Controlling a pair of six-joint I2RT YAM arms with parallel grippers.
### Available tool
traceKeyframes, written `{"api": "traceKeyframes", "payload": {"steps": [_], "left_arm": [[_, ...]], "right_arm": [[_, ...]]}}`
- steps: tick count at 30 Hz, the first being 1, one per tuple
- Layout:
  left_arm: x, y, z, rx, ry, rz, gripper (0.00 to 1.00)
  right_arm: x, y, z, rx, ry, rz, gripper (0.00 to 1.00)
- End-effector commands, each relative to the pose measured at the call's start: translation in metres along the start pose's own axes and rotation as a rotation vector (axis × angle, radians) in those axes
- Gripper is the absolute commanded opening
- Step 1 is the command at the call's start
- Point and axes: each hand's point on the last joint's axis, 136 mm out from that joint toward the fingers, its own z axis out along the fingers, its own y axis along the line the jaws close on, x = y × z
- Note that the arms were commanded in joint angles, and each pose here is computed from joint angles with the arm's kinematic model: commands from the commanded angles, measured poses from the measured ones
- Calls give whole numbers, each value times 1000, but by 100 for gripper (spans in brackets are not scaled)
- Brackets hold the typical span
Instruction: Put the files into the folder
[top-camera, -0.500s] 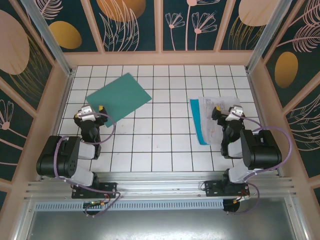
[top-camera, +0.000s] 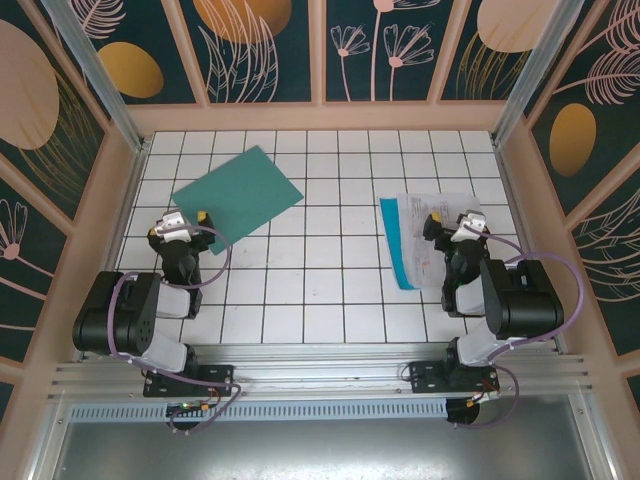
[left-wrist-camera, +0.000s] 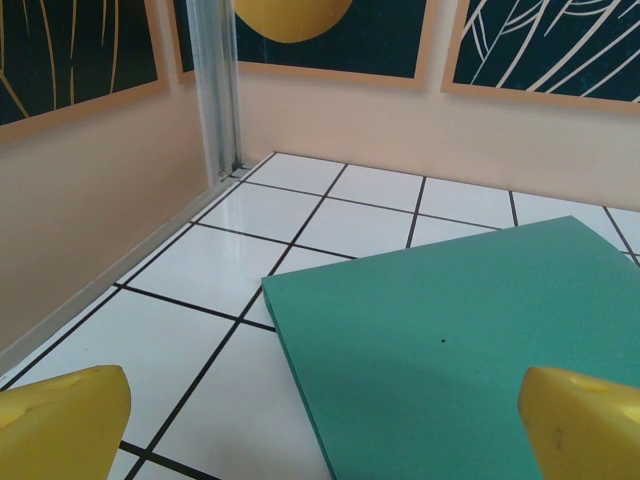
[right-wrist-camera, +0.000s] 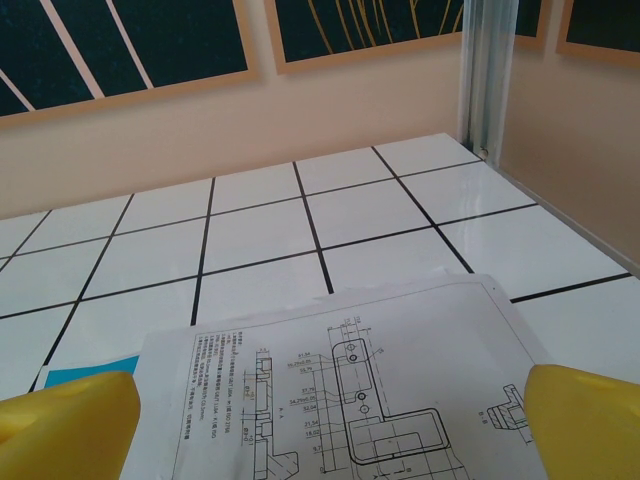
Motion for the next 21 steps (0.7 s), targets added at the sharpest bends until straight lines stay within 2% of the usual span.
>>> {"api": "traceKeyframes", "payload": {"steps": [1,4,7,9,10,12,14,15,16,17,18,19,21], "left_arm": [[-9,-1,2,9,-31,-5,99],[-11,-2,1,15,-38,-7,99],[-22,-15,10,60,7,32,99],[-31,-12,15,14,36,38,99],[-43,-11,14,-11,17,27,99],[-75,-10,9,-26,-68,-47,99],[-113,-10,9,-67,-128,-128,99],[-122,-4,14,-124,-99,-215,99],[-123,3,22,-213,-7,-346,99],[-113,2,27,-262,125,-378,99],[-115,-7,33,-256,219,-366,99],[-111,-22,46,-193,273,-347,99],[-91,-46,67,-106,414,-371,99]], "right_arm": [[-8,3,3,-13,-23,-8,99],[-12,3,-2,-15,-46,-8,99],[-27,2,-15,43,-94,-26,99],[-39,7,-20,63,-116,-54,99],[-46,9,-22,67,-125,-62,99],[-80,13,-32,69,-229,-23,99],[-118,4,-32,162,-290,158,99],[-123,-1,-25,212,-230,278,99],[-127,-2,-17,205,-132,414,99],[-129,1,-13,173,-46,487,99],[-130,-3,-10,184,-29,567,99],[-120,-5,-4,173,13,626,99],[-107,7,9,84,123,688,99]]}}
